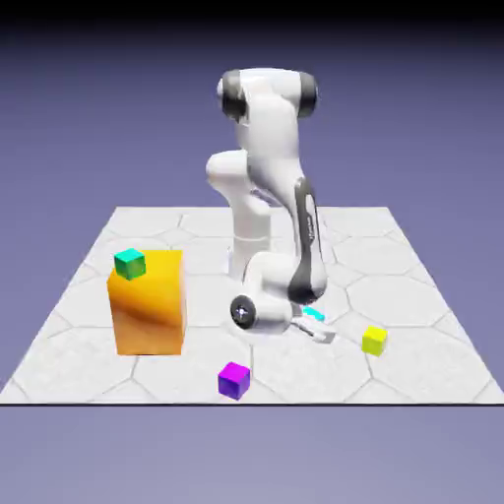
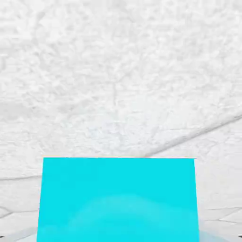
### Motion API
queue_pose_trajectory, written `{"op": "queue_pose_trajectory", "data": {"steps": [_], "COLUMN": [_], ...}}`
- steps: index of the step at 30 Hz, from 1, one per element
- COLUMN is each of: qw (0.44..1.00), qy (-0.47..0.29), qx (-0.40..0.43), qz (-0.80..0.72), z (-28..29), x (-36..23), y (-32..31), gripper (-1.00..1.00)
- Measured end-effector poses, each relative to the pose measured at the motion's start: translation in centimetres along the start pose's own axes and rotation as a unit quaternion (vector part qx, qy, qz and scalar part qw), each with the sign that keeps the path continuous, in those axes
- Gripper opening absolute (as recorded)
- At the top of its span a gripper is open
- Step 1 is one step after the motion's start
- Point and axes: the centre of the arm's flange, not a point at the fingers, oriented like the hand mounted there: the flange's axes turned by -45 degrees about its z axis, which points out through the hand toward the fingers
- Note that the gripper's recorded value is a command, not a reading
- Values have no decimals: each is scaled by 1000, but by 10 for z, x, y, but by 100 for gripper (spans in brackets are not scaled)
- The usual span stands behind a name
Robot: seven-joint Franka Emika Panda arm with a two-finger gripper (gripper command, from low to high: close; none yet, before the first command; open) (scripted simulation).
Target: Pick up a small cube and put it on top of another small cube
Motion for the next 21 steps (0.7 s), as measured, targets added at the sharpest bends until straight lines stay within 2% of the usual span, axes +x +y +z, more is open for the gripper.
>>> {"op": "queue_pose_trajectory", "data": {"steps": [5,10,15,21], "qw": [987,946,921,864], "qy": [154,291,238,111], "qx": [33,108,233,393], "qz": [-2,90,201,295], "z": [-156,-322,-345,-322], "x": [11,-8,-16,-29], "y": [42,182,294,382], "gripper": [-100,-100,-100,-100]}}
